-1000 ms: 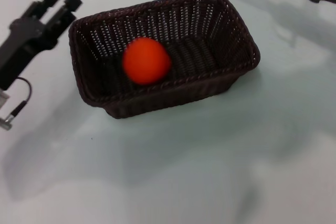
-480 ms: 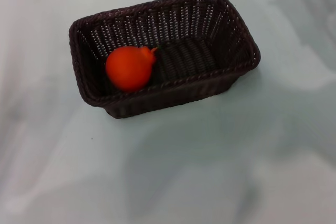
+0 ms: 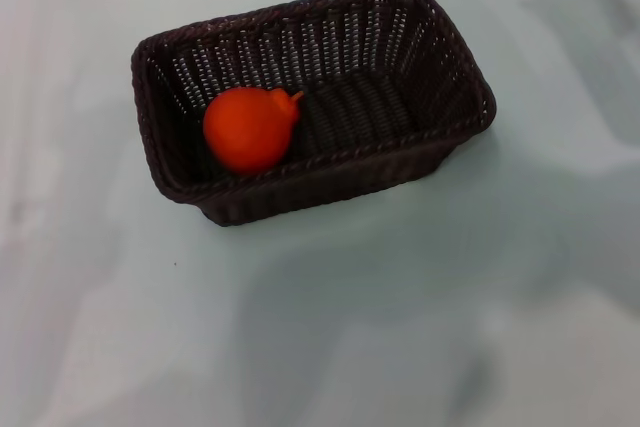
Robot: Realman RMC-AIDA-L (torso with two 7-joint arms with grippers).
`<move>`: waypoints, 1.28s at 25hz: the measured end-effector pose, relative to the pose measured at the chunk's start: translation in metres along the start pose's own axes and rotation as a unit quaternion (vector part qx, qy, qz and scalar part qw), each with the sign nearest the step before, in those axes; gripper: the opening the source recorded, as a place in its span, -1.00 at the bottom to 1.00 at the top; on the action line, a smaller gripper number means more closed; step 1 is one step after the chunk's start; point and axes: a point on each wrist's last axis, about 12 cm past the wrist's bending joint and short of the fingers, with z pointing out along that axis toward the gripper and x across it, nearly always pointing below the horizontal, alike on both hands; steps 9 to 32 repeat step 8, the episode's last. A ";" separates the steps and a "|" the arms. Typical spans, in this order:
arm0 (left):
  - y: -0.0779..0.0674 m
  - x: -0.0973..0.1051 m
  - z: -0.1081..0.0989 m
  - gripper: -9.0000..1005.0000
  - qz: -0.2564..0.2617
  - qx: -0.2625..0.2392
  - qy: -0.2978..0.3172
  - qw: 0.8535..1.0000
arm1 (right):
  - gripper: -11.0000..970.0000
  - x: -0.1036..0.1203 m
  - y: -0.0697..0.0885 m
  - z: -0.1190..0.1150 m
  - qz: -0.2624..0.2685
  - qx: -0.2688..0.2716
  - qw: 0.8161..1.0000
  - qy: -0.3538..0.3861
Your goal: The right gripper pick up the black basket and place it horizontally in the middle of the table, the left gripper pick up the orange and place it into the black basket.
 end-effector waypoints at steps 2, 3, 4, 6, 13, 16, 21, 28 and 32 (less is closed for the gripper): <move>0.000 0.000 0.001 0.87 -0.001 0.000 -0.002 1.000 | 0.59 0.001 0.001 0.000 -0.003 -0.004 1.000 0.004; 0.000 0.000 0.003 0.87 -0.002 0.002 -0.003 1.000 | 0.59 0.001 0.001 0.000 -0.003 -0.006 1.000 0.006; -0.001 0.000 0.003 0.87 -0.003 0.003 -0.003 1.000 | 0.59 0.002 0.001 0.000 -0.003 -0.007 1.000 0.007; -0.001 0.001 0.005 0.87 -0.005 0.005 -0.004 1.000 | 0.59 0.002 0.001 0.000 -0.003 -0.008 1.000 0.008; -0.003 0.002 0.007 0.87 -0.007 0.007 -0.005 1.000 | 0.59 0.002 0.001 0.000 -0.004 -0.008 1.000 0.008; -0.003 0.002 0.007 0.87 -0.007 0.007 -0.005 1.000 | 0.59 0.002 0.001 0.000 -0.004 -0.008 1.000 0.008; -0.003 0.002 0.007 0.87 -0.007 0.007 -0.005 1.000 | 0.59 0.002 0.001 0.000 -0.004 -0.008 1.000 0.008; -0.003 0.002 0.007 0.87 -0.007 0.007 -0.005 1.000 | 0.59 0.002 0.001 0.000 -0.004 -0.008 1.000 0.008; -0.003 0.002 0.007 0.87 -0.007 0.007 -0.005 1.000 | 0.59 0.002 0.001 0.000 -0.004 -0.008 1.000 0.008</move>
